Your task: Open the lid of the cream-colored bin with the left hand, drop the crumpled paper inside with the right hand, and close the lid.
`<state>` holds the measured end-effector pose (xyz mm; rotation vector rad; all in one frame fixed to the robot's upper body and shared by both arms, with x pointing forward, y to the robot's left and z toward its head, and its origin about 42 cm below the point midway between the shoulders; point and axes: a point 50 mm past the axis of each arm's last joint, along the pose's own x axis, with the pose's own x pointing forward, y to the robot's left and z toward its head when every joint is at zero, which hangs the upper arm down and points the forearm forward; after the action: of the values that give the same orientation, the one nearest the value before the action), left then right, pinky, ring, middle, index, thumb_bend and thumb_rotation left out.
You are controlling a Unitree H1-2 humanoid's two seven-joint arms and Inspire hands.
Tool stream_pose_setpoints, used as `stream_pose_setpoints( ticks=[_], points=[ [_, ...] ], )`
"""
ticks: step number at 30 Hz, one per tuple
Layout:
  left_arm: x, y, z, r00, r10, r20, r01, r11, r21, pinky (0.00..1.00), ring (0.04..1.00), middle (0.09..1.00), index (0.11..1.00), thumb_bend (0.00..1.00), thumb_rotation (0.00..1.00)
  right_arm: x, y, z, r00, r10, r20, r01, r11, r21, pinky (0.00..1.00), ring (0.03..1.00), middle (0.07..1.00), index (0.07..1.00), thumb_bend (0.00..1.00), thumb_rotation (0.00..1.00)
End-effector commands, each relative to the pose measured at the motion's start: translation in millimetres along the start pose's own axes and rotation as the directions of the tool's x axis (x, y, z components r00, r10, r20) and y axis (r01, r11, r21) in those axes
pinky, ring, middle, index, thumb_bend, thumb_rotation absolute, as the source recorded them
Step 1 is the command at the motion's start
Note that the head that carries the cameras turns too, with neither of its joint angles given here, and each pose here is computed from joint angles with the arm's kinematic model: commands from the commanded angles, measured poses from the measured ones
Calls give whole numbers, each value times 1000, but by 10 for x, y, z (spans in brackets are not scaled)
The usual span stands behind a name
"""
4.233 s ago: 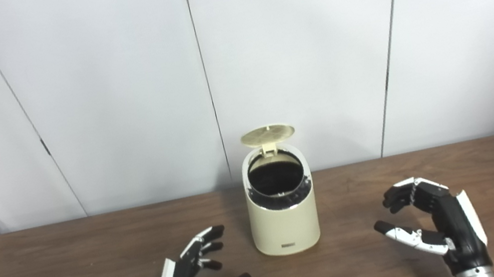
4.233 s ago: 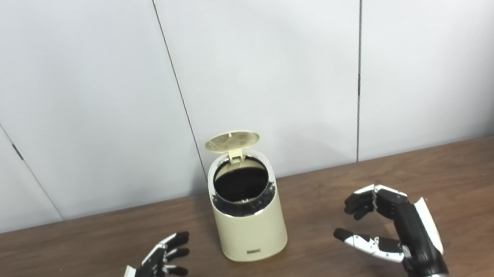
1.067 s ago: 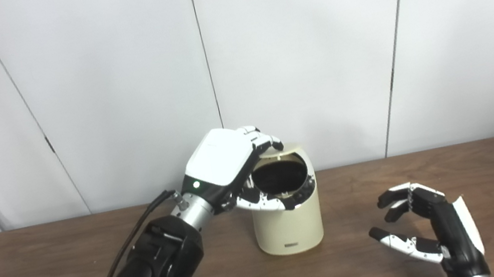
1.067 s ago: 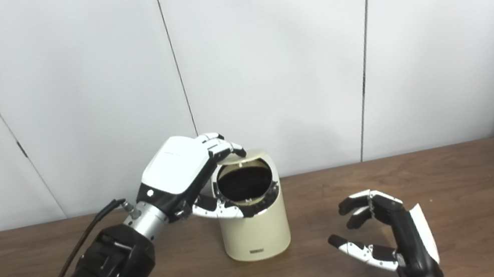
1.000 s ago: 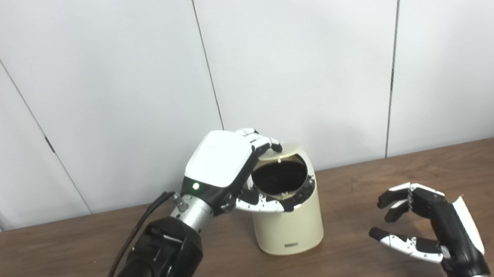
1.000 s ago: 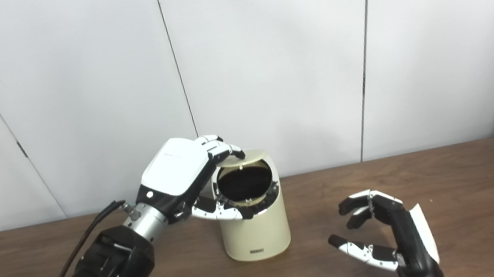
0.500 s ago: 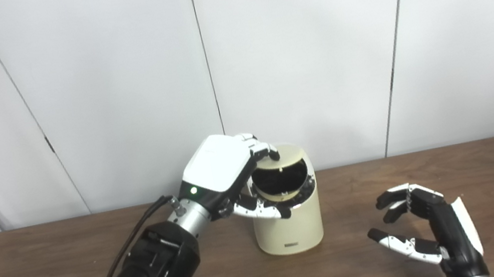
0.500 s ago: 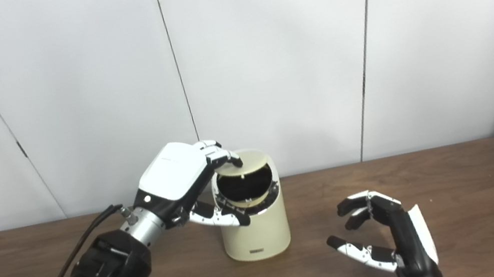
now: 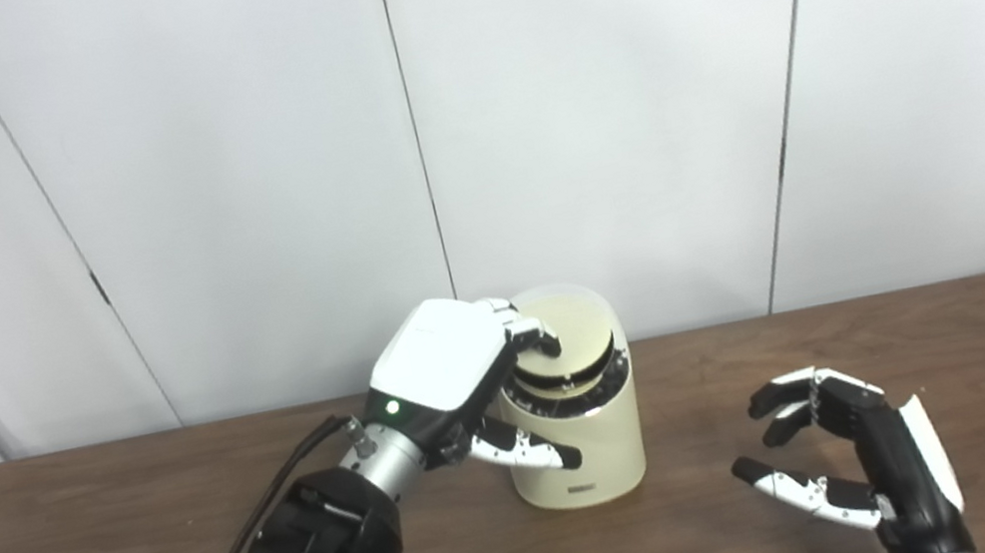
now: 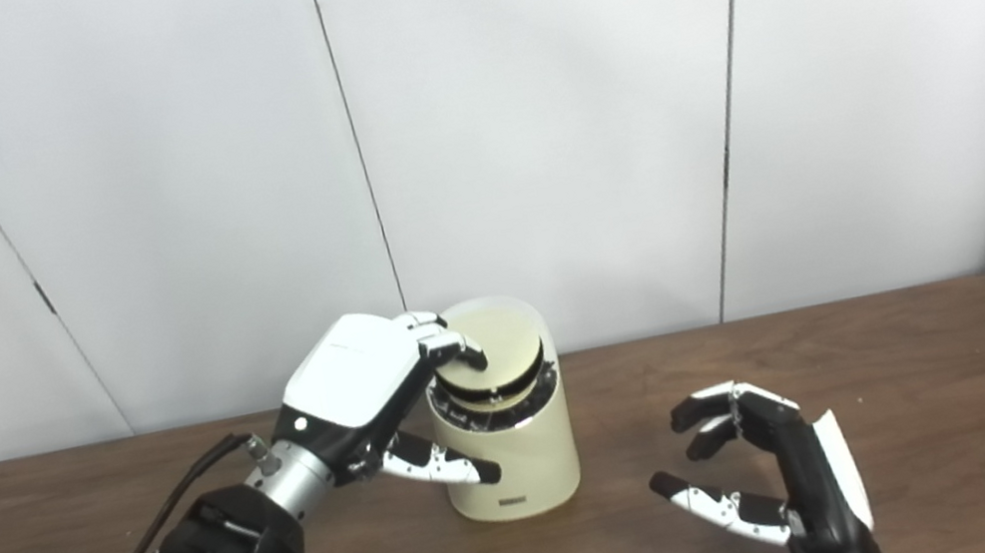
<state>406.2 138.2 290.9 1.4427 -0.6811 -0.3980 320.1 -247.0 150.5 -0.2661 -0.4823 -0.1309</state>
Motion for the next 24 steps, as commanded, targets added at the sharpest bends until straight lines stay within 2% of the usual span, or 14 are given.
stream_pose_setpoints(
  ticks=[1,8,15,24],
  points=[
    [42,140,-10,999,44,27,-45,998,33,627,825,710,721,858,485,131,-12,117,998,-13,65,12,1000,14,410,418,541,532,510,0],
    [42,43,-16,999,31,30,-31,999,26,659,827,725,728,866,516,139,-2,119,997,-11,72,9,1000,25,405,417,540,533,510,0],
    [67,-65,23,999,26,42,-27,1000,7,667,835,743,745,869,489,136,-5,130,997,-11,70,10,1000,19,408,417,540,532,510,0],
    [102,-200,61,997,6,76,-12,997,74,688,824,751,763,864,472,131,1,158,997,-12,71,10,1000,21,414,416,539,534,510,0]
  ],
)
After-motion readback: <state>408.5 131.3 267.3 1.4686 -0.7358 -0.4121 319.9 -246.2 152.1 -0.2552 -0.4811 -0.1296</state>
